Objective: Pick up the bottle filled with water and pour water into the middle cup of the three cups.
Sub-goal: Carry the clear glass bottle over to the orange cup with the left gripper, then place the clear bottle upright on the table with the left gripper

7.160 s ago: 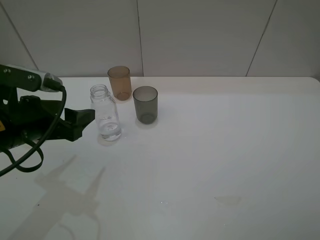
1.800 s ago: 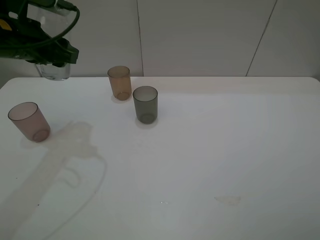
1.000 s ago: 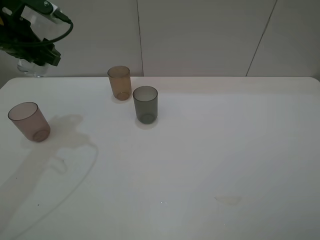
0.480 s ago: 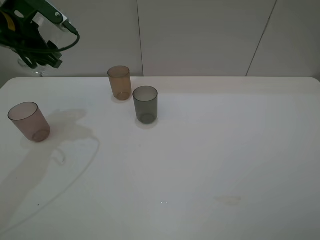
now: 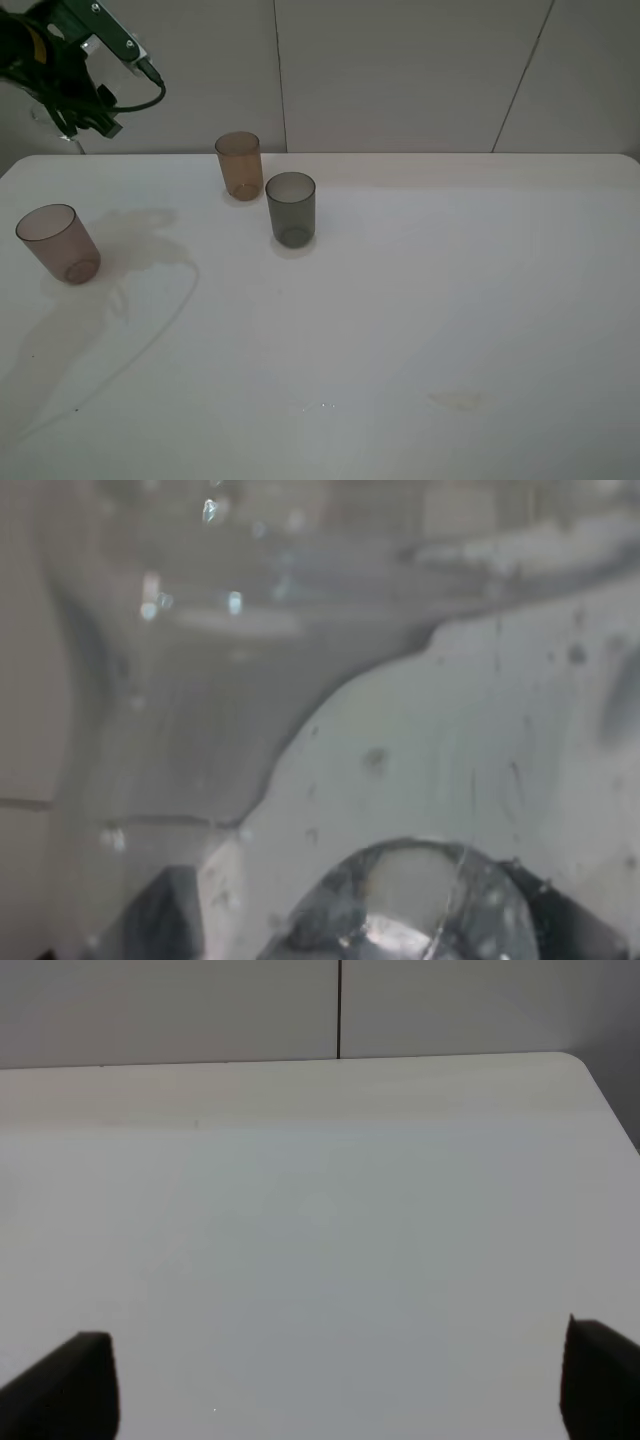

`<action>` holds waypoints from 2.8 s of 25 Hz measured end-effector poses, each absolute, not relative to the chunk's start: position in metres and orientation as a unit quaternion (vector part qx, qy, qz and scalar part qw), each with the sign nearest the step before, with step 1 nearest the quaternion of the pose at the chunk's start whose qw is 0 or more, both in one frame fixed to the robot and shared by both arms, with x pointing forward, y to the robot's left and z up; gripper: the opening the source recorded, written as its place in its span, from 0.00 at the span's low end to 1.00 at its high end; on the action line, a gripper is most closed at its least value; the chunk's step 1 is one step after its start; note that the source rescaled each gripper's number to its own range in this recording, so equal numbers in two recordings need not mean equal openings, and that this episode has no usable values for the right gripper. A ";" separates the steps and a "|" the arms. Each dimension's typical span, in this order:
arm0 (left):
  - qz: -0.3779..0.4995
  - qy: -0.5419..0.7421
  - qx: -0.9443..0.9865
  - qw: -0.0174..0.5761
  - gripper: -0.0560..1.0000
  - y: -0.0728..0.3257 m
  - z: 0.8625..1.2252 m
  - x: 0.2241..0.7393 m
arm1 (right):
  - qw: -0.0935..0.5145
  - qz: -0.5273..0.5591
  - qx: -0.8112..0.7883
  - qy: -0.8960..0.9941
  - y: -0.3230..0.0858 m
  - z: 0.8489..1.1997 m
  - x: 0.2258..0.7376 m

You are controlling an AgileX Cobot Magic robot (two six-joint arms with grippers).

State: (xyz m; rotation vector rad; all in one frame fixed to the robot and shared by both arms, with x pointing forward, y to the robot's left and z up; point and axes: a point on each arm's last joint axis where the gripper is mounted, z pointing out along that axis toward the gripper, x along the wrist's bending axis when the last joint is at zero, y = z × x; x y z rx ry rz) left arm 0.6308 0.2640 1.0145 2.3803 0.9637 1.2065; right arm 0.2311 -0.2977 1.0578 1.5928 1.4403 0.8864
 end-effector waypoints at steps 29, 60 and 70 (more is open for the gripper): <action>0.381 0.174 0.908 -0.008 0.06 0.212 0.982 0.679 | 0.398 0.350 0.629 0.569 -0.298 1.058 0.231; 0.381 0.023 0.920 -0.083 0.06 0.196 0.956 0.697 | 0.398 0.350 0.629 0.569 -0.298 1.058 0.231; 0.397 -0.014 0.914 -0.082 0.06 0.187 0.954 0.699 | 0.398 0.350 0.629 0.569 -0.298 1.058 0.231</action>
